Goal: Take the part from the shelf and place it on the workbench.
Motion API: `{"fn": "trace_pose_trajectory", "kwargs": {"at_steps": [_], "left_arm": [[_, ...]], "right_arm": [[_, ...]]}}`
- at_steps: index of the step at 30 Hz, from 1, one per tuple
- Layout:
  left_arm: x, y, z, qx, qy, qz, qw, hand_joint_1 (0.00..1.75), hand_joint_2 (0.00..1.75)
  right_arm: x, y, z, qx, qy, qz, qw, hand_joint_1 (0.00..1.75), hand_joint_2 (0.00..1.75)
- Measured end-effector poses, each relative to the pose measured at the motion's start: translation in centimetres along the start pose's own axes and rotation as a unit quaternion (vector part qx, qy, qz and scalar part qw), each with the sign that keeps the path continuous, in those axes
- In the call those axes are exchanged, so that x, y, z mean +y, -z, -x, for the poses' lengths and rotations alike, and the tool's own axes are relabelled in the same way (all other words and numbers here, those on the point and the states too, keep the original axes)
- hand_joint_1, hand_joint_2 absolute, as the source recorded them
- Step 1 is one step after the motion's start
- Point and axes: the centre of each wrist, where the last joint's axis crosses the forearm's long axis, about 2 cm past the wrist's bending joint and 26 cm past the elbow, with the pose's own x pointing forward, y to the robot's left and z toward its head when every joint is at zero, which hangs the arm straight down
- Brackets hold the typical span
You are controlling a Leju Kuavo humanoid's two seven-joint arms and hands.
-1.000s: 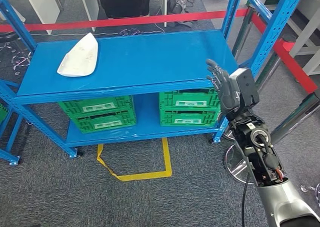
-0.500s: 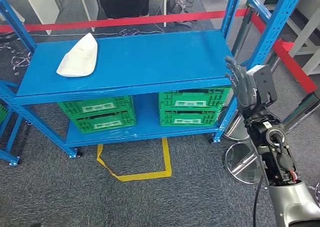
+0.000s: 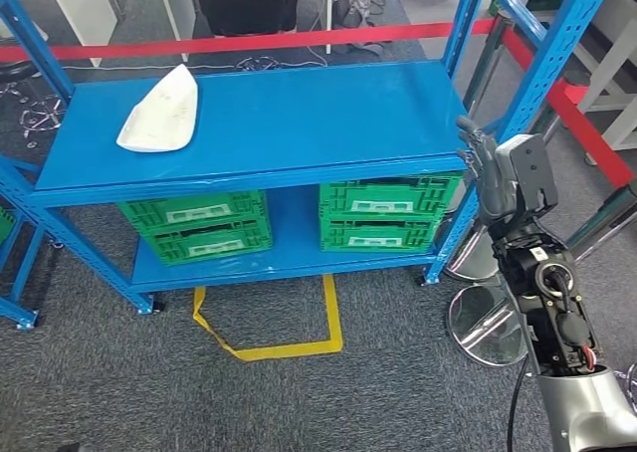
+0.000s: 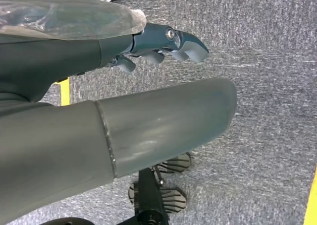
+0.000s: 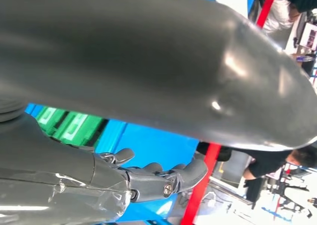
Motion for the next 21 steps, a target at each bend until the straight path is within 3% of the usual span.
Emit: {"fn": "trace_pose_trajectory", "kwargs": {"at_steps": [21], "left_arm": [[-0.05, -0.08, 0.27, 0.004, -0.002, 0.0, 1.0, 0.0, 0.0]], "right_arm": [[-0.15, -0.22, 0.22, -0.004, -0.01, -0.012, 1.0, 0.0, 0.0]]}}
